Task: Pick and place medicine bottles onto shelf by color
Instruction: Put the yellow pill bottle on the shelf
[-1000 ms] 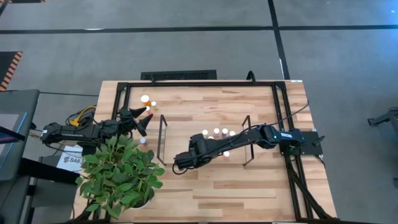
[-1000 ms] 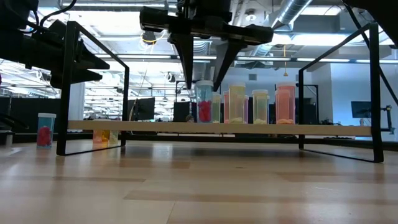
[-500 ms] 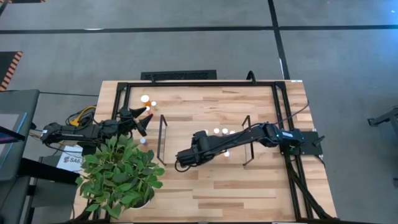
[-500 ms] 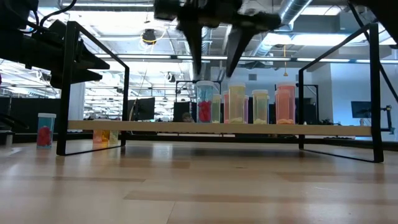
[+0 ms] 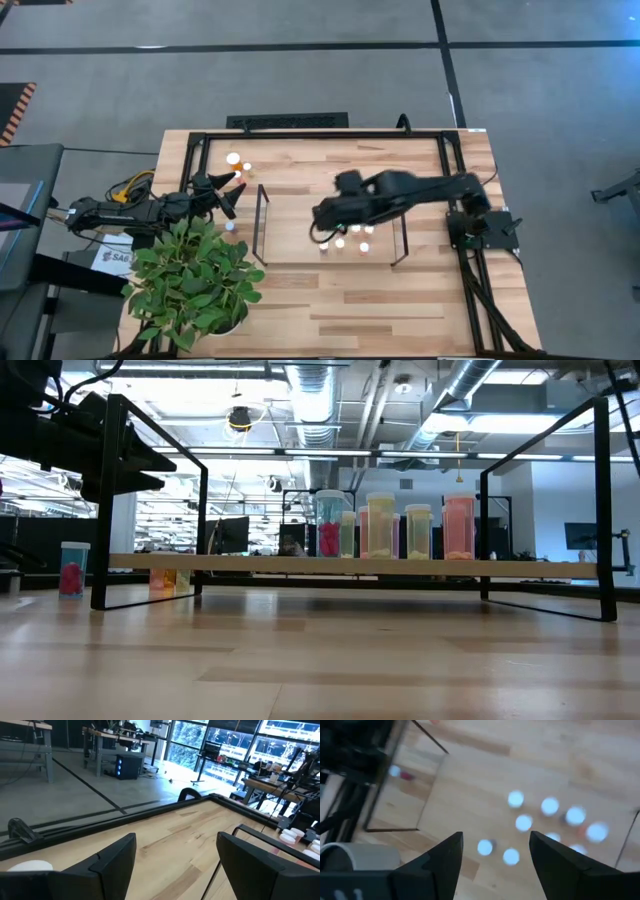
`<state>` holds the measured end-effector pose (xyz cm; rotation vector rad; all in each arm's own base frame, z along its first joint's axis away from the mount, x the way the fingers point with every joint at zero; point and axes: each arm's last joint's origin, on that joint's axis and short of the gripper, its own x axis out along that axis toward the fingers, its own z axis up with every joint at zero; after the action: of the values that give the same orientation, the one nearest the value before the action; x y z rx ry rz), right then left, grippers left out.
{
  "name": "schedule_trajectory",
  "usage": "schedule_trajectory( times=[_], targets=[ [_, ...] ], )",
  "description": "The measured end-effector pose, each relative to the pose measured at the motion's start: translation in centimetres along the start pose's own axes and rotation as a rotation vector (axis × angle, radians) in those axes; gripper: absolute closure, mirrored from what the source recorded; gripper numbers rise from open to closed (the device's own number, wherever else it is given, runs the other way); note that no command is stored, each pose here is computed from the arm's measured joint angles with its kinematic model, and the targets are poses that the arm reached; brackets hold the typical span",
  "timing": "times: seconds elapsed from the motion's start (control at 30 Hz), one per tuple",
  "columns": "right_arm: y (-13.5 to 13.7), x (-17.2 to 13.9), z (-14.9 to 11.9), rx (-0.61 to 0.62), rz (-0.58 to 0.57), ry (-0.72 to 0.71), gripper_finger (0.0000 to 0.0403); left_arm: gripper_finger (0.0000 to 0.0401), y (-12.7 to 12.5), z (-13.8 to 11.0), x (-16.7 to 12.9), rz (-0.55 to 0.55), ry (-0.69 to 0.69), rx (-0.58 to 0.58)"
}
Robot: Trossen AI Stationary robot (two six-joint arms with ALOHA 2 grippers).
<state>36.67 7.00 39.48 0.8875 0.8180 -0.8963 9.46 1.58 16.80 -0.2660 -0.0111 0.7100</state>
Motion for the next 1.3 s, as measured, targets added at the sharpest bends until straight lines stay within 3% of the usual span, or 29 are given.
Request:
schedule_trajectory(
  times=[0.33, 0.6, 0.8, 1.03, 1.3],
  targets=[
    [-3.8, -6.4, 3.7, -0.205, 0.151, -0.119, 0.0154, 0.0137, 0.0, 0.0, 0.0, 0.000, 0.001, 0.001],
    [-5.5, -5.5, 6.2, -0.273, 0.163, -0.129, 0.0154, 0.0137, 0.0, 0.0, 0.0, 0.000, 0.001, 0.001],
    [-7.7, -4.4, 7.8, -0.273, 0.316, -0.138, 0.0154, 0.0137, 0.0, 0.0, 0.0, 0.000, 0.001, 0.000],
    [-13.2, -2.1, 6.4, -0.200, 0.412, -0.211, 0.0154, 0.0137, 0.0, 0.0, 0.0, 0.000, 0.001, 0.000],
    [-20.3, 1.4, 2.5, -0.104, 0.714, -0.492, 0.0154, 0.0137, 0.0, 0.0, 0.0, 0.000, 0.001, 0.001]
  ],
)
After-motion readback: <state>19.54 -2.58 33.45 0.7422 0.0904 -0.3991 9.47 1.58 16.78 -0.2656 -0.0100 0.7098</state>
